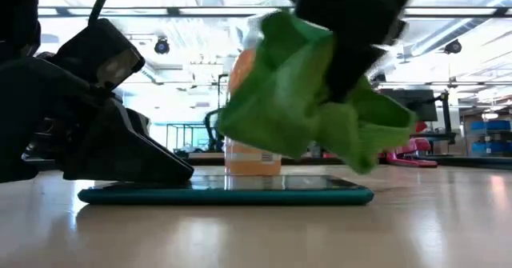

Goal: Apply microfiber cloth
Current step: Wipe the blue tablet with the green microfiber cloth

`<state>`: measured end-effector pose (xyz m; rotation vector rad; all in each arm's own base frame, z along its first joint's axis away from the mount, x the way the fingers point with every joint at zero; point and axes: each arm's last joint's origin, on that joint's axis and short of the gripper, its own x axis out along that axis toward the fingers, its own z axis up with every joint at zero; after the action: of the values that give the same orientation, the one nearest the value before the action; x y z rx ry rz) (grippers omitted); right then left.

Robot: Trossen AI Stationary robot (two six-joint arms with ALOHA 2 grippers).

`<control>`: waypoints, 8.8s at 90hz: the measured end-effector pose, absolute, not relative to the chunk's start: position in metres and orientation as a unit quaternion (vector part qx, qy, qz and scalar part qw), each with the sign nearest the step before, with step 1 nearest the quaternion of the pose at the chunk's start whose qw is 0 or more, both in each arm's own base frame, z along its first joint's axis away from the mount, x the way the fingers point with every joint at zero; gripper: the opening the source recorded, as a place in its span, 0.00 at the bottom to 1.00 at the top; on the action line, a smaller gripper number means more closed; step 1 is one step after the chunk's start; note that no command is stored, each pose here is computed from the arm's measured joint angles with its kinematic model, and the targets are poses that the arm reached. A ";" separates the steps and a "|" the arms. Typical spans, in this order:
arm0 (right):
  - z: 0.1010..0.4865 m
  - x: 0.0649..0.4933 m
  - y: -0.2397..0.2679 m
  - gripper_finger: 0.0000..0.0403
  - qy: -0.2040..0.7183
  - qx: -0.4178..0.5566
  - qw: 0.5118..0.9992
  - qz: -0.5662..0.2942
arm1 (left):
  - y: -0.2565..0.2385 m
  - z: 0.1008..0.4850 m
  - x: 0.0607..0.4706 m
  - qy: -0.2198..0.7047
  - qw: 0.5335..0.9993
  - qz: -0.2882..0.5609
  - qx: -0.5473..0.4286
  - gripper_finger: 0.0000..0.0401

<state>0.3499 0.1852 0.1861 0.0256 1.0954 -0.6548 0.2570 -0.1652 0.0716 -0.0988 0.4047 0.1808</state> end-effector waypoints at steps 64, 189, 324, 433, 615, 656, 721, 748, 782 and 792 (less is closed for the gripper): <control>0.140 0.377 0.192 0.00 0.460 0.039 0.849 -0.257 | -0.165 0.071 0.257 0.201 0.974 0.093 -0.047 0.24; 0.143 0.429 0.159 0.00 0.450 0.012 0.879 -0.156 | -0.176 0.072 0.204 0.321 0.941 0.104 -0.026 0.24; 0.137 0.414 0.188 0.00 0.335 0.105 0.883 -0.310 | -0.175 0.071 0.209 0.273 0.954 0.125 0.024 0.24; 0.158 0.379 0.215 0.00 0.370 0.035 0.882 -0.291 | -0.177 0.073 0.211 0.263 0.957 0.122 0.019 0.24; 0.205 0.309 0.237 0.00 0.488 -0.031 0.842 -0.229 | -0.186 0.128 0.211 0.211 0.976 0.030 -0.039 0.24; 0.168 0.338 0.199 0.04 0.567 -0.077 0.779 -0.257 | -0.185 0.093 0.217 0.241 0.969 0.050 -0.008 0.24; 0.240 0.320 0.281 0.46 0.492 -0.154 0.854 -0.069 | -0.166 0.053 0.231 0.249 0.958 0.139 -0.011 0.24; 0.165 0.335 0.303 0.41 0.513 -0.249 0.821 -0.022 | -0.163 0.051 0.233 0.237 0.959 0.157 -0.009 0.24; 0.121 0.355 0.297 0.41 0.506 -0.381 0.774 -0.009 | -0.162 0.051 0.233 0.237 0.959 0.158 -0.010 0.24; 0.118 0.360 0.293 0.39 0.483 -0.428 0.763 -0.022 | -0.161 0.051 0.233 0.235 0.959 0.160 -0.007 0.24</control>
<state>0.3601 0.2935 0.1180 -0.9307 1.0512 -0.0485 0.2333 -0.1610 0.0506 -0.0132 0.4771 0.3241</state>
